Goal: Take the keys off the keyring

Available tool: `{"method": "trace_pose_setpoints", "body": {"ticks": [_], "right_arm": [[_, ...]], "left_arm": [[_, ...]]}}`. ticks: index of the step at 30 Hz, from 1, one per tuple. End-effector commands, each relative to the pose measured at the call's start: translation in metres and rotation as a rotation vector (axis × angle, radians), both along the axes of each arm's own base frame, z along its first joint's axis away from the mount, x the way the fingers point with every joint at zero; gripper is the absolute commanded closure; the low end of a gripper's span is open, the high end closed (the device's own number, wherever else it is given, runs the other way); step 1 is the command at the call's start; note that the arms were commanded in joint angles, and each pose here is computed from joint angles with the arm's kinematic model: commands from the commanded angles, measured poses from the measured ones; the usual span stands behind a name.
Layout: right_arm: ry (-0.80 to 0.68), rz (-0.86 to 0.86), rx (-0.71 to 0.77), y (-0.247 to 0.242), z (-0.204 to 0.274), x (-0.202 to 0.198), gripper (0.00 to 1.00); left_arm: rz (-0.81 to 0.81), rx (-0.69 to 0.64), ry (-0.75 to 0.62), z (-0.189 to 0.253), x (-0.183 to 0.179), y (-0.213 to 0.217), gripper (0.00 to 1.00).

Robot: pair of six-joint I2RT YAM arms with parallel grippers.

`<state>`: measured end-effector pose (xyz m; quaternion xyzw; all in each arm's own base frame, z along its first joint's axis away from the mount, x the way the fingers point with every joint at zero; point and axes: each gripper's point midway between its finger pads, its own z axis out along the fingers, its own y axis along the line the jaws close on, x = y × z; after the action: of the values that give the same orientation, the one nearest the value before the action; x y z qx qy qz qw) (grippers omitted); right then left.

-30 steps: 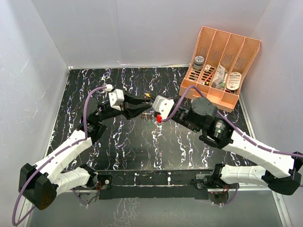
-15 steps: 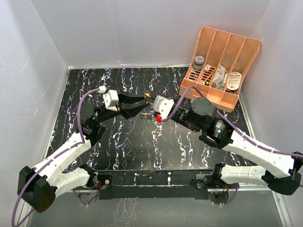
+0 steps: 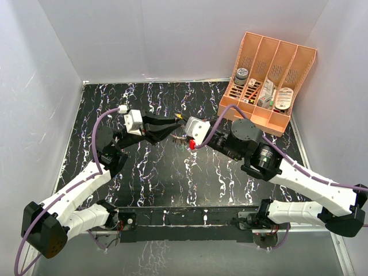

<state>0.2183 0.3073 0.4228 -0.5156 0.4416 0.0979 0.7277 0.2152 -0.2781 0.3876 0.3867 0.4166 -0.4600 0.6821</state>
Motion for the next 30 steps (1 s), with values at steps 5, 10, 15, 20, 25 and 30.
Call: {"method": "trace_pose_setpoints", "body": {"ticks": [5, 10, 15, 20, 25, 30], "right_arm": [[-0.063, -0.020, 0.097, -0.006, 0.032, 0.001, 1.00], [-0.065, -0.021, 0.100, -0.007, 0.032, 0.000, 1.00], [-0.067, -0.022, 0.103, -0.007, 0.033, 0.000, 1.00], [-0.065, -0.023, 0.100, -0.007, 0.032, 0.000, 1.00], [-0.066, -0.019, 0.099, -0.006, 0.032, 0.000, 1.00], [-0.065, -0.020, 0.100, -0.006, 0.032, 0.000, 1.00]], "left_arm": [[-0.014, -0.005, -0.035, 0.004, -0.005, 0.001, 0.86], [-0.023, 0.007, -0.029, 0.003, -0.004, -0.001, 0.89], [-0.012, 0.020, -0.016, -0.002, -0.002, -0.001, 0.79], [-0.002, 0.022, -0.021, -0.001, -0.001, 0.000, 0.74], [-0.014, 0.038, -0.031, -0.003, -0.002, -0.002, 0.72], [-0.037, 0.044, -0.049, -0.002, -0.004, -0.004, 0.73]]}}
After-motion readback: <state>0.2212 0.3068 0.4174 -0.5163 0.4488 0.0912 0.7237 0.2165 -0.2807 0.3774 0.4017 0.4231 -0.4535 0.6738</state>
